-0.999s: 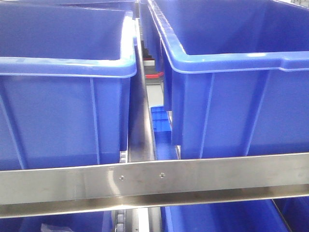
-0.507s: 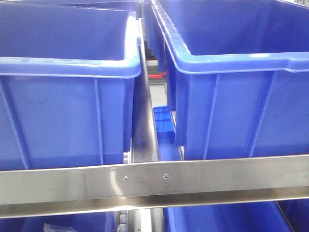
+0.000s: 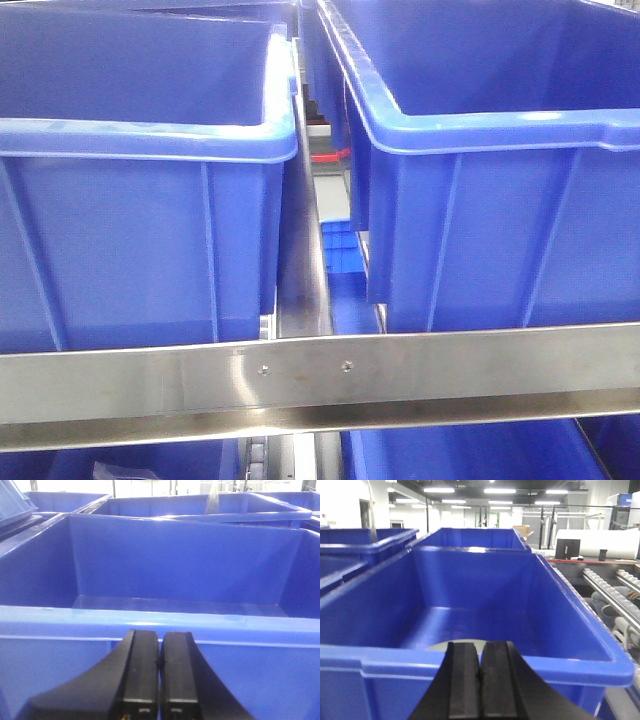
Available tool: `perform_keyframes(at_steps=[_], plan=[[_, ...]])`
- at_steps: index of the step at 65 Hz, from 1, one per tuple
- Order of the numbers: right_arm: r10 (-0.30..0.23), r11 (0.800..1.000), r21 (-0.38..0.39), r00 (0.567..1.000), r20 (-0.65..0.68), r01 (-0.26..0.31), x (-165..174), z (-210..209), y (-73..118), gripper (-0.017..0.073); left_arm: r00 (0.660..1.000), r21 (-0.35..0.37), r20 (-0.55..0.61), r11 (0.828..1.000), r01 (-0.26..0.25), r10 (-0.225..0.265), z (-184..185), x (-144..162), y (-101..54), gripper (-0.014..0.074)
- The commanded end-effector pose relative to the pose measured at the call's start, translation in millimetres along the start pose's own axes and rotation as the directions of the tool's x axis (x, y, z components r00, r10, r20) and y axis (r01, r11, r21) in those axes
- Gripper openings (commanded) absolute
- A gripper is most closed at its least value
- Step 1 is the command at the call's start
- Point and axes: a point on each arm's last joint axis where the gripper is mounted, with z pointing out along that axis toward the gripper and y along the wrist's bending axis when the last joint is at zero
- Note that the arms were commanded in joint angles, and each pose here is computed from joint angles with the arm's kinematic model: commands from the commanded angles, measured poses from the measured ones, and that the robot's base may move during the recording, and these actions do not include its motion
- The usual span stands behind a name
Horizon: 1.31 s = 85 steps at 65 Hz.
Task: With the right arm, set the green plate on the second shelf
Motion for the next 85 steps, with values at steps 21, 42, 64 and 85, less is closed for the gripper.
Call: perform_keyframes(at_steps=[21,42,64,85], plan=[[0.069,0.998,-0.014,0.993,0.096,-0.068,-12.7,-1.9,0.2,0.0053,0.998,-0.002,0.066,1.000,0.005,-0.005,-0.5,4.5,0.2,0.0130],[0.039,0.999,0.000,0.991,0.124,-0.039,-15.2,-2.2,-0.9,0.0053,0.998,-0.002,0.066,1.000,0.005,-0.005,-0.5,4.5,0.2,0.0130],[0.027,1.000,0.002,0.991,0.130,-0.028,-15.8,-2.3,-0.9,0.0053,0.998,-0.002,0.066,1.000,0.005,-0.005,-0.5,4.5,0.2,0.0130],[0.027,1.000,0.002,0.991,0.130,-0.028,-15.8,-2.3,-0.9,0.0053,0.998,-0.002,0.066,1.000,0.005,-0.005,-0.5,4.5,0.2,0.0130]])
